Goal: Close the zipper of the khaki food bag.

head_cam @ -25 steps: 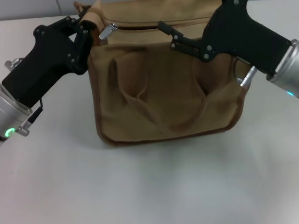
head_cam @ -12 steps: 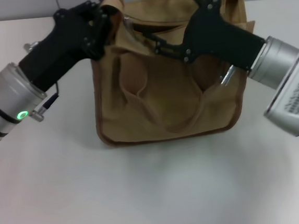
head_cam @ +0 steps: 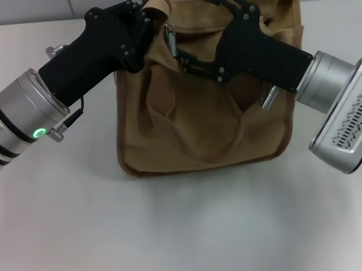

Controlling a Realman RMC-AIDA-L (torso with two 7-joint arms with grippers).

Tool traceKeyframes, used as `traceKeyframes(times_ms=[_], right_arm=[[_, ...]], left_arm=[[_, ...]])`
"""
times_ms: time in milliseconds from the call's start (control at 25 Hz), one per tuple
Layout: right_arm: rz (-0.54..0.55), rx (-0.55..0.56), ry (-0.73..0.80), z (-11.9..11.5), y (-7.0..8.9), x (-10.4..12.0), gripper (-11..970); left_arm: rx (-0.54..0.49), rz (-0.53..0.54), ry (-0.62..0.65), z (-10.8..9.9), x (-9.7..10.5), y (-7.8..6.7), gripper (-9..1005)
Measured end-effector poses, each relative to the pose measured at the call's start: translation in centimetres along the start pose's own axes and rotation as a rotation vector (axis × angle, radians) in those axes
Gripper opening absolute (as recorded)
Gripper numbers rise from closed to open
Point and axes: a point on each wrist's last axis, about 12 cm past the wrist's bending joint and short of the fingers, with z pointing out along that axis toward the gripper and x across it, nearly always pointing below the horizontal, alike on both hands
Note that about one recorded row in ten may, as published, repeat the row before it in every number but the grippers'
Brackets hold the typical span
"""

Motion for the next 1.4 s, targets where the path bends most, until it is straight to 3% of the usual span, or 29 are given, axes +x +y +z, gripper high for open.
traceKeyframes(times_ms=[320,560,680,840,1400], right_arm=[[0.14,0.049,0.013,-0.8,0.1,0.1,830],[0.351,0.078,0.003,-1.5,-0.7,0.4,830],[0.524,0.089,-0.055,-2.2,-1.5,0.0,830],[0.548,0.056,-0.09,-2.4,-1.4,-0.5,830],[0.451,0.027,-0.034,-1.2,-0.1,-0.2,829]], left_arm=[[-0.018,-0.001,-0.007,-0.3,0.0,0.1,23],[-0.019,-0.003,-0.006,-0.3,0.0,0.1,23],[-0.014,-0.003,-0.008,-0.3,0.0,0.0,23],[-0.008,-0.005,-0.01,-0.2,0.0,-0.1,24],[-0.005,-0.017,-0.012,0.3,0.1,-0.1,23]])
